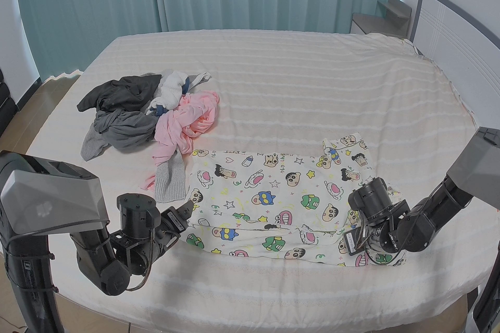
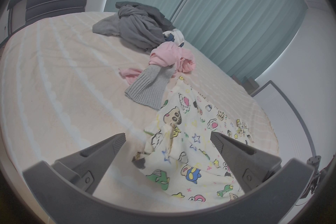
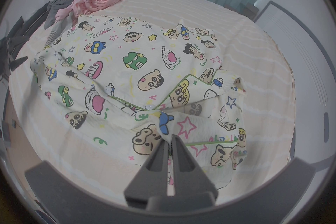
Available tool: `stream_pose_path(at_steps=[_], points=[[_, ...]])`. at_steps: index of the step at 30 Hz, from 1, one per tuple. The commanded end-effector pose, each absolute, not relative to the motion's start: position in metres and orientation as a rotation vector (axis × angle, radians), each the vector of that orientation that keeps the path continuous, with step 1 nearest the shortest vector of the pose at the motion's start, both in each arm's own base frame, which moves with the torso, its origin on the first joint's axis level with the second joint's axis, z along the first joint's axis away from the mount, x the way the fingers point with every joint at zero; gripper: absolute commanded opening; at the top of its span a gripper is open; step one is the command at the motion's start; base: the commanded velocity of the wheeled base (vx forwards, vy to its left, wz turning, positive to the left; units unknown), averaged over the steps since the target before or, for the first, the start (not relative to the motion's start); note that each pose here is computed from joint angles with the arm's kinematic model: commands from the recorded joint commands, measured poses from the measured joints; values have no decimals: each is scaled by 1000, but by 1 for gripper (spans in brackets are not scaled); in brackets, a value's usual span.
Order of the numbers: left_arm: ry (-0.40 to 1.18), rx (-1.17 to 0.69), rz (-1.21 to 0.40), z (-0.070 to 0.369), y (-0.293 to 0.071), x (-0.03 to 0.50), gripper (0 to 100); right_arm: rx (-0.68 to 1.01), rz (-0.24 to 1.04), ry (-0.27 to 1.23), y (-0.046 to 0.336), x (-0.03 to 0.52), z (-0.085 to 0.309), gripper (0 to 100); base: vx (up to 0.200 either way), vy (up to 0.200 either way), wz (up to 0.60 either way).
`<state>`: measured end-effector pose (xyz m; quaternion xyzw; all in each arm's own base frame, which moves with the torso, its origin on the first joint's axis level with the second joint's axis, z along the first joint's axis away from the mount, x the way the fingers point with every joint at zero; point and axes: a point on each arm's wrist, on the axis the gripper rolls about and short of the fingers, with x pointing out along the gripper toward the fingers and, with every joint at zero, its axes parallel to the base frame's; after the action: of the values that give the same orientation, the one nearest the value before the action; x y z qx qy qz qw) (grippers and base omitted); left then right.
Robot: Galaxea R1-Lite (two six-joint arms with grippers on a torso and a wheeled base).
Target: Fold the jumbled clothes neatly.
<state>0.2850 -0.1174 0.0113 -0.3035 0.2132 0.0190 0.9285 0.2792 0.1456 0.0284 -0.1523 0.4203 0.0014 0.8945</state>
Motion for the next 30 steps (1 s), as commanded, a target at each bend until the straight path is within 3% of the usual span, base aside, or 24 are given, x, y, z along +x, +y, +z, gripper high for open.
stream_pose_path(at_steps=[1,11,20,21,30], points=[[439,-617,41,4,-117,285,100,-284,6,863,156,286,33,0,0,0,0],[424,-615,44,-1,-118,284,100,-128,-52,984,167,293,46,0,0,0,0],[428,-613,46,-2,-118,284,100,-75,-64,1032,169,294,33,0,0,0,0],[429,-612,46,-3,-118,284,100,-63,-66,1034,170,295,33,100,0,0,0],[434,-610,50,-5,-118,285,100,-8,-90,1021,160,285,43,100,0,0,0]])
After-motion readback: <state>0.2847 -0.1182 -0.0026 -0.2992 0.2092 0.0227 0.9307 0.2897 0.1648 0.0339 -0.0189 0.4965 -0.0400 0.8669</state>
